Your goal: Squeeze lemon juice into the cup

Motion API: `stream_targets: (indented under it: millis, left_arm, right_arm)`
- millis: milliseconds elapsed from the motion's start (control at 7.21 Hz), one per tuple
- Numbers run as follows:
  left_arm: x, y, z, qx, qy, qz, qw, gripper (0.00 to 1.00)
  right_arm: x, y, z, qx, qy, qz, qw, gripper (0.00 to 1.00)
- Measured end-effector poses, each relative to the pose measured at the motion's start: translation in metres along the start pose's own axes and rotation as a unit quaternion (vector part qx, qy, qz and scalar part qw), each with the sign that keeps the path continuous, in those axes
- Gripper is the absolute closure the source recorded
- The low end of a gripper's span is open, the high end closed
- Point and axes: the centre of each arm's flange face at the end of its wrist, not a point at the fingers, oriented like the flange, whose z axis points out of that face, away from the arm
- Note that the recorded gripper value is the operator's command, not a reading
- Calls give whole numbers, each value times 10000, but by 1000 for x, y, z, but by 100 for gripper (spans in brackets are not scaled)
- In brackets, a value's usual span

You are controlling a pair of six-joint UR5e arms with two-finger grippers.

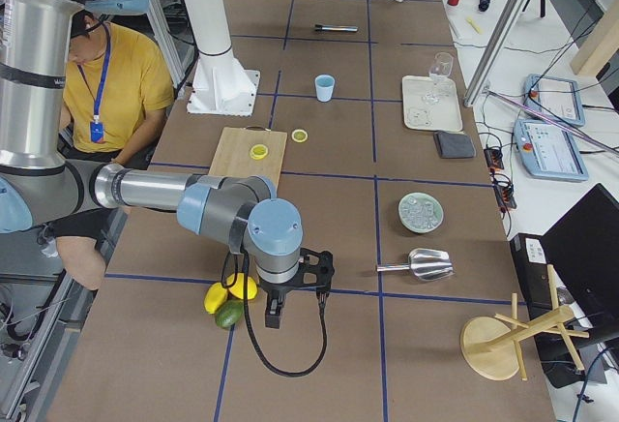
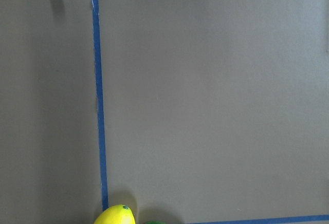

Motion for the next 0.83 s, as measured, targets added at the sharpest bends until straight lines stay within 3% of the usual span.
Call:
stream_targets:
  millis: [416,832]
  left_arm:
    - [3,-6,-2,-186,-30,-201,9996,0]
    - [-3,-7,-4,-164,-59,-284,9994,0]
  right_arm:
    - [0,0,0,2,-5,4,10000,0]
    - [0,0,0,3,-14,4,10000,0]
